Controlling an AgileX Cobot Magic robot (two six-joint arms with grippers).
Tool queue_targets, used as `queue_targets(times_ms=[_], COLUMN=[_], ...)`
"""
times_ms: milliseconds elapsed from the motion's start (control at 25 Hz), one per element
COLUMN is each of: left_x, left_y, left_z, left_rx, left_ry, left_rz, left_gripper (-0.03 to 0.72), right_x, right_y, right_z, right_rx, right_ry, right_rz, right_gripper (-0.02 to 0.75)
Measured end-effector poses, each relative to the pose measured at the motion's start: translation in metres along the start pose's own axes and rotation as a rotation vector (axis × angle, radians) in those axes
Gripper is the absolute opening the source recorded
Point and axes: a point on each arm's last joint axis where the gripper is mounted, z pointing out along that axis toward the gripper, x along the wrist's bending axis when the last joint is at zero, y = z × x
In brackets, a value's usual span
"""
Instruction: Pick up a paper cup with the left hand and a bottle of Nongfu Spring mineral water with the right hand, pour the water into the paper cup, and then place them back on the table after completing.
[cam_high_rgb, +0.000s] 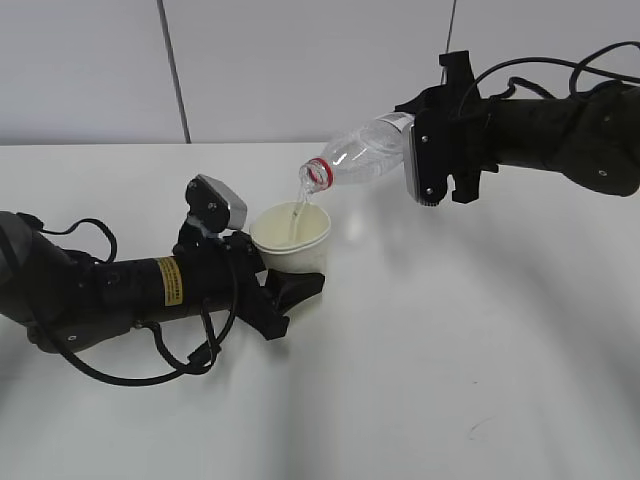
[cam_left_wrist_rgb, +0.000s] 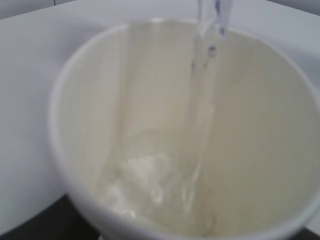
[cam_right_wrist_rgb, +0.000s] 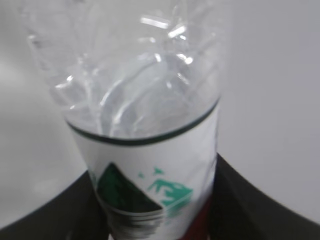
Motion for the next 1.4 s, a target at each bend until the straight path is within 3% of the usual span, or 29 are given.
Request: queue_targets(times_ms=[1400], left_x=[0.0002], left_y=[-0.0014], left_z=[0.0002], left_rx=[0.009], left_ry=[0.001], left_rz=[0.000], left_gripper=[0.396], right_x=[-0.0056], right_y=[-0.0014], right_z=[0.0007], right_rx=[0.008], right_ry=[-0.022], right_rz=[0.013], right_gripper=[0.365])
